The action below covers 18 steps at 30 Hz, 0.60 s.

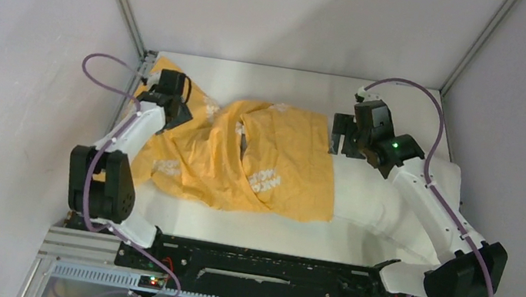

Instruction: Put the pillow into the pillowcase

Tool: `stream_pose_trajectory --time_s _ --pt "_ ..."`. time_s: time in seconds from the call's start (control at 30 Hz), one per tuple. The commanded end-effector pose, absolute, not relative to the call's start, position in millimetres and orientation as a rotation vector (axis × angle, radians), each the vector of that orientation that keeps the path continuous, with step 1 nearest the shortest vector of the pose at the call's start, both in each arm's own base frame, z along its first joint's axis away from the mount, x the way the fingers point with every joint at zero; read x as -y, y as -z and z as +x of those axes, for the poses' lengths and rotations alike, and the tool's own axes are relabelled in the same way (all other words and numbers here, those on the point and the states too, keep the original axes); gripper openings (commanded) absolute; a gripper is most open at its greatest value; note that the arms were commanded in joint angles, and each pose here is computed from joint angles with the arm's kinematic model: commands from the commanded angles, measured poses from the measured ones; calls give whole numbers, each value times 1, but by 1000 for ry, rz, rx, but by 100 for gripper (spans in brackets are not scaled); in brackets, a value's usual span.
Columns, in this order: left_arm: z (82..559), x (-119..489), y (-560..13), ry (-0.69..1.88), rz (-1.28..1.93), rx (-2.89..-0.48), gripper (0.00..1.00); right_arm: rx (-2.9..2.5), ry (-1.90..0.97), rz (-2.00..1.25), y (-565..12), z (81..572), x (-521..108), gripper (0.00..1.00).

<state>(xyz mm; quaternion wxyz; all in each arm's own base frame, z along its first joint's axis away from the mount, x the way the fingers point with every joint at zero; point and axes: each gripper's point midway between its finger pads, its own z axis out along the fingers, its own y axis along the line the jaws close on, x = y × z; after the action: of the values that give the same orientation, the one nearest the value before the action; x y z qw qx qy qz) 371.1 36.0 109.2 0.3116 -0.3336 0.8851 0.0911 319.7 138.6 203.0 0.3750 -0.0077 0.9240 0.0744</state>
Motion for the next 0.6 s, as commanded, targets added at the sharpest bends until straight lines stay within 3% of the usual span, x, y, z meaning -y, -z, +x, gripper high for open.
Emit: stream_pose_trajectory --time_s 0.0,0.1,0.2,0.57 --pt "387 11 -195 -90 -626 -2204 74 -2313 -278 -36 -219 317 -152 80" --pt "385 52 -226 12 -482 -2184 83 -2296 -313 -47 -226 313 -160 70" --pt "381 113 -250 180 -319 -2166 87 -2278 -315 -24 -234 309 -157 67" --pt "342 321 -269 432 151 -2154 100 -2191 -208 181 -253 297 -101 80"
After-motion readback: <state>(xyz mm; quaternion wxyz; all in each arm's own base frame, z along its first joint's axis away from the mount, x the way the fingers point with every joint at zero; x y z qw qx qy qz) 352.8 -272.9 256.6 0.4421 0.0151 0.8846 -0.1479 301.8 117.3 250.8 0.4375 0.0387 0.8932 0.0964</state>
